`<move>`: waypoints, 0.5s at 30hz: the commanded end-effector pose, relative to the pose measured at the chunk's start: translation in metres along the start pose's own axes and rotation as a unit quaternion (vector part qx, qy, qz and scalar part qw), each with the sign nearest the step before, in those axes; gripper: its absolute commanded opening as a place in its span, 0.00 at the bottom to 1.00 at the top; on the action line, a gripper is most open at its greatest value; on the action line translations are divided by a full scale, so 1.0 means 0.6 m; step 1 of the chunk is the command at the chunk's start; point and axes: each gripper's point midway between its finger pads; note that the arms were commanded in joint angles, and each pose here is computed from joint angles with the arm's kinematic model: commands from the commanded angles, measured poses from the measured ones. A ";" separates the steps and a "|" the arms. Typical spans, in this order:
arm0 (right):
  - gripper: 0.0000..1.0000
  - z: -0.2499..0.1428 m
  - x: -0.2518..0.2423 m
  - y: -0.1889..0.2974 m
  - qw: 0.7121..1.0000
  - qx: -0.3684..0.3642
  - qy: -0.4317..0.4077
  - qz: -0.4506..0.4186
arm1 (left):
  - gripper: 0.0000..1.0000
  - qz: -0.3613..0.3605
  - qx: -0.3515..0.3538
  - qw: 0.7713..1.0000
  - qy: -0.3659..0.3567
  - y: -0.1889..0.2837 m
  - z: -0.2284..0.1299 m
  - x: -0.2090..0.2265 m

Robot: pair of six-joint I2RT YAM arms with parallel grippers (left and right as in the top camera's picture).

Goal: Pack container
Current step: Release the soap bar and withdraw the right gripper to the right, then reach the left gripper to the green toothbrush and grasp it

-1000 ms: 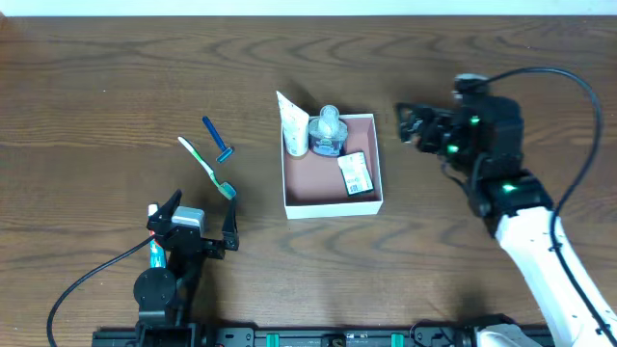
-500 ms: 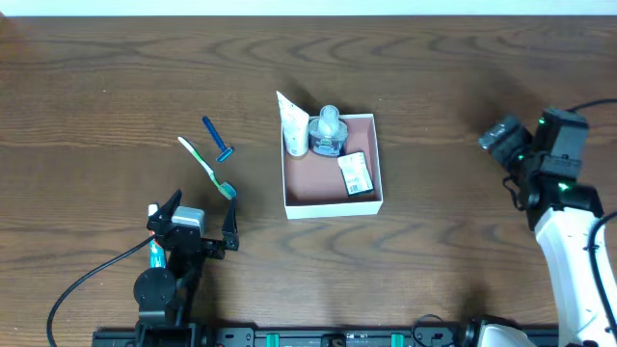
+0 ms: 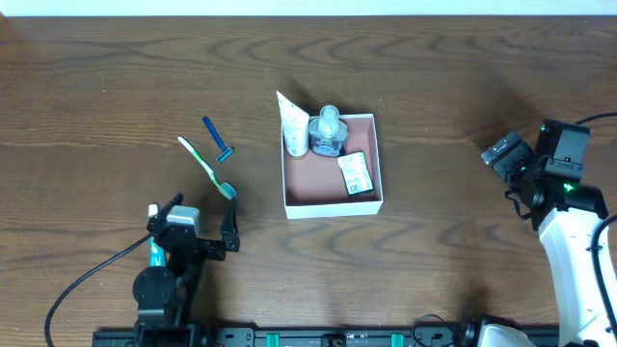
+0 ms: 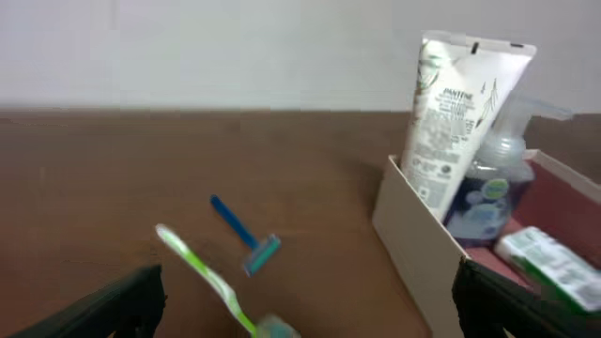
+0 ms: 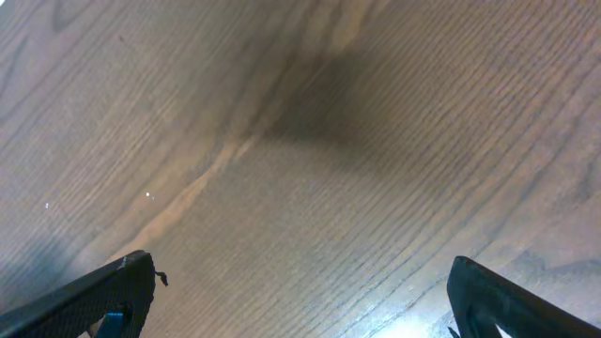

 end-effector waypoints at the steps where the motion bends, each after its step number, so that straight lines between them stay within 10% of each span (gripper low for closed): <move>1: 0.99 0.010 -0.004 0.005 1.000 -0.008 -0.010 -0.005 | 0.98 0.006 0.027 0.997 0.074 0.006 0.006 -0.006; 15: 0.99 0.010 -0.004 0.005 1.000 -0.008 -0.010 -0.005 | 0.98 0.172 0.303 0.931 0.110 -0.019 0.079 0.023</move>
Point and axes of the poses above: each gripper's point midway between its finger pads, its own y axis back along the fingers, its own x axis along the line the jaws close on, z = x × y, and after that the axes turned 11 degrees about y, right-handed
